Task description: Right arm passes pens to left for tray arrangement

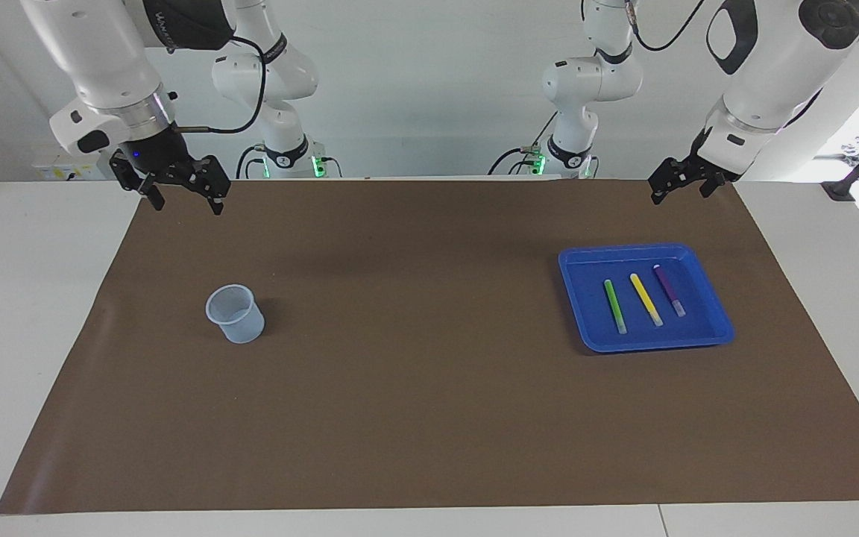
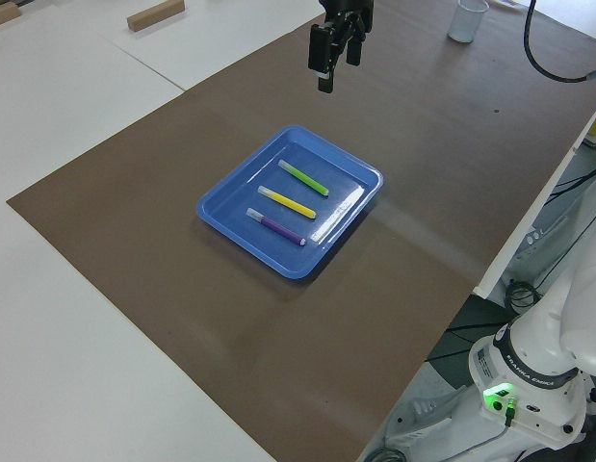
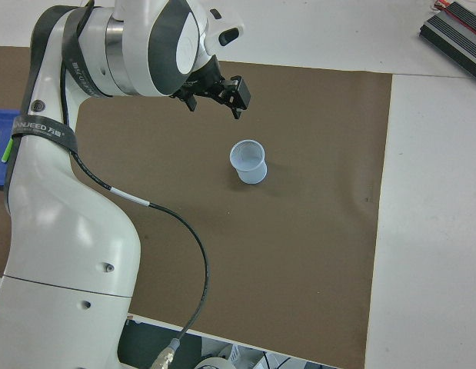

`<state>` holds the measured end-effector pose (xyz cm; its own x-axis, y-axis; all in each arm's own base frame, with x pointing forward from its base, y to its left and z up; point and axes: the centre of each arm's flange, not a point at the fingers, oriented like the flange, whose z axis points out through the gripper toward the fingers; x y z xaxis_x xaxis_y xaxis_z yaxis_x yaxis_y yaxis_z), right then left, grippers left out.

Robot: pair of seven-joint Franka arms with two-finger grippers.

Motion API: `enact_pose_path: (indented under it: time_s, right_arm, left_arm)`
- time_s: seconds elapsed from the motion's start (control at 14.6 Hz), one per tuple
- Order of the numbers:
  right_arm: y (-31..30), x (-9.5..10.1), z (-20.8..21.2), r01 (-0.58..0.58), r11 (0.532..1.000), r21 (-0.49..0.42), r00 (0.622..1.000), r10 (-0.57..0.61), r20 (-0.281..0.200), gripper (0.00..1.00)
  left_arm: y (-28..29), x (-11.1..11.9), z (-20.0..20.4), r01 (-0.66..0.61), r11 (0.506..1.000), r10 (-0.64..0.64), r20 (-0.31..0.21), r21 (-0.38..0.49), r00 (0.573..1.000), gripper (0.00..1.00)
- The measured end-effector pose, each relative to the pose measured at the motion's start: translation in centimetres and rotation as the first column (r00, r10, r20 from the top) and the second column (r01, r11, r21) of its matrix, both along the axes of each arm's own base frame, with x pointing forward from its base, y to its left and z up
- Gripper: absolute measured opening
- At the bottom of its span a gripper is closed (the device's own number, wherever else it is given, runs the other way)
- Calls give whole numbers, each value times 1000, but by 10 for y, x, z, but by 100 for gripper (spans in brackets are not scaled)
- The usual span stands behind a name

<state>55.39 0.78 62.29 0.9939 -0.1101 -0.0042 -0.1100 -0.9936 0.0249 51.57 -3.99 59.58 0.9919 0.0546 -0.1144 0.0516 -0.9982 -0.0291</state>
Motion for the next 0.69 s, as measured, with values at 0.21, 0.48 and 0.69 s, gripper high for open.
enact_pose_path:
  time_s: [0.21,0.48,0.69]
  right_arm:
    - [-1,-1,-1,3,1000,0,1000,-3,-14,100]
    - [-5,-4,-4,10,1000,-1,999,-10,-36,100]
    - [-5,-4,-5,9,1000,-1,999,-9,-37,100]
  left_arm:
    - [2,2,14,-12,999,12,28,-32,1000,100]
    - [9,7,7,-31,998,32,10,-61,999,100]
    - [6,7,5,-27,998,27,6,-63,1000,100]
